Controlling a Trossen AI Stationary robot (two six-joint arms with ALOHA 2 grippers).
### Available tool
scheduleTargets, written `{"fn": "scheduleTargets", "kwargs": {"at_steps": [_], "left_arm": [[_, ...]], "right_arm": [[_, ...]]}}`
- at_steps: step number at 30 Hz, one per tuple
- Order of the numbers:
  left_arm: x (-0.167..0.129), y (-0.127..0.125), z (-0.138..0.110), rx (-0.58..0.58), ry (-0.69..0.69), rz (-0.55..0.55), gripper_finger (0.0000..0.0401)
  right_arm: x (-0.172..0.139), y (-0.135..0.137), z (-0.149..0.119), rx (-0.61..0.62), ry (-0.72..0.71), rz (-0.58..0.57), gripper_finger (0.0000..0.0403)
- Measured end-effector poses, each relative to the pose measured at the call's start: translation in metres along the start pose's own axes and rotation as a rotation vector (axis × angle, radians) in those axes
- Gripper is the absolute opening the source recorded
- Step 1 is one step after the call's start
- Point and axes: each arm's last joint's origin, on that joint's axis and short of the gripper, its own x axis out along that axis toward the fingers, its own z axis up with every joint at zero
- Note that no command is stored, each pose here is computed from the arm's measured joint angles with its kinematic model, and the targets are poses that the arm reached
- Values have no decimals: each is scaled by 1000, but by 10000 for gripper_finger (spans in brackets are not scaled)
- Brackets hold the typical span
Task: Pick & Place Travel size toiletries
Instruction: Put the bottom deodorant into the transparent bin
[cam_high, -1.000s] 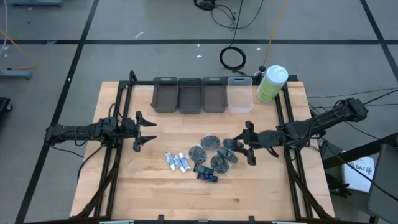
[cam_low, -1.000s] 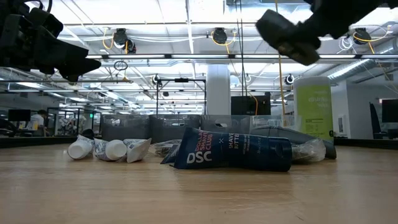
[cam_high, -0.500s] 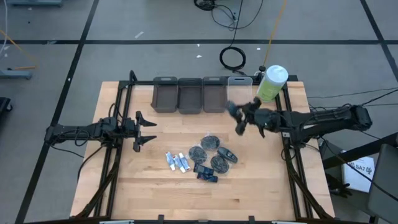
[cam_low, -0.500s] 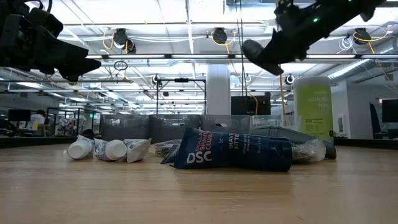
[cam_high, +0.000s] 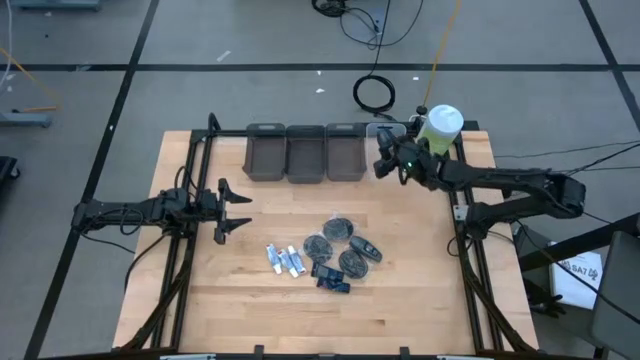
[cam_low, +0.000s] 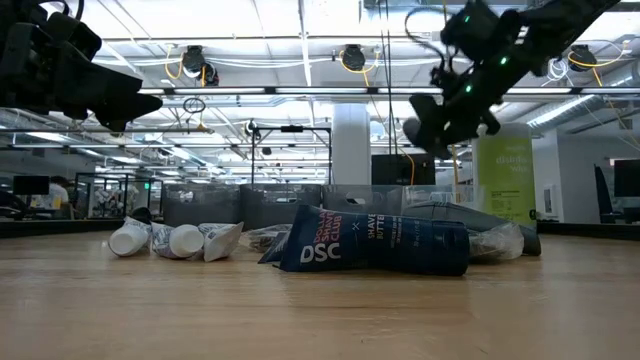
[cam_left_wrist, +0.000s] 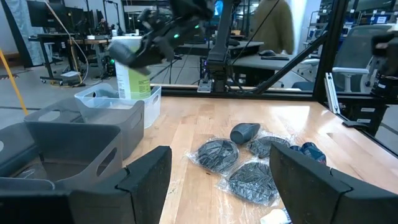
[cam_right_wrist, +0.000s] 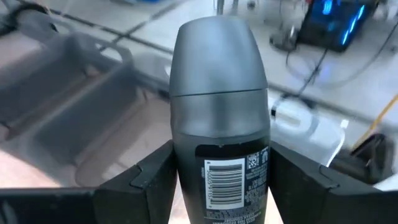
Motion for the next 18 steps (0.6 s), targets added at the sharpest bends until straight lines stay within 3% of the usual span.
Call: {"fn": "scheduleTargets", "kwargs": {"at_steps": [8, 18], "left_arm": [[0, 0, 0, 0, 0, 0, 267], [0, 0, 0, 0, 0, 0, 267]], "right_arm": [[31, -16, -6, 34, 71, -32, 208], [44, -22, -13, 6, 116, -75, 209]]}}
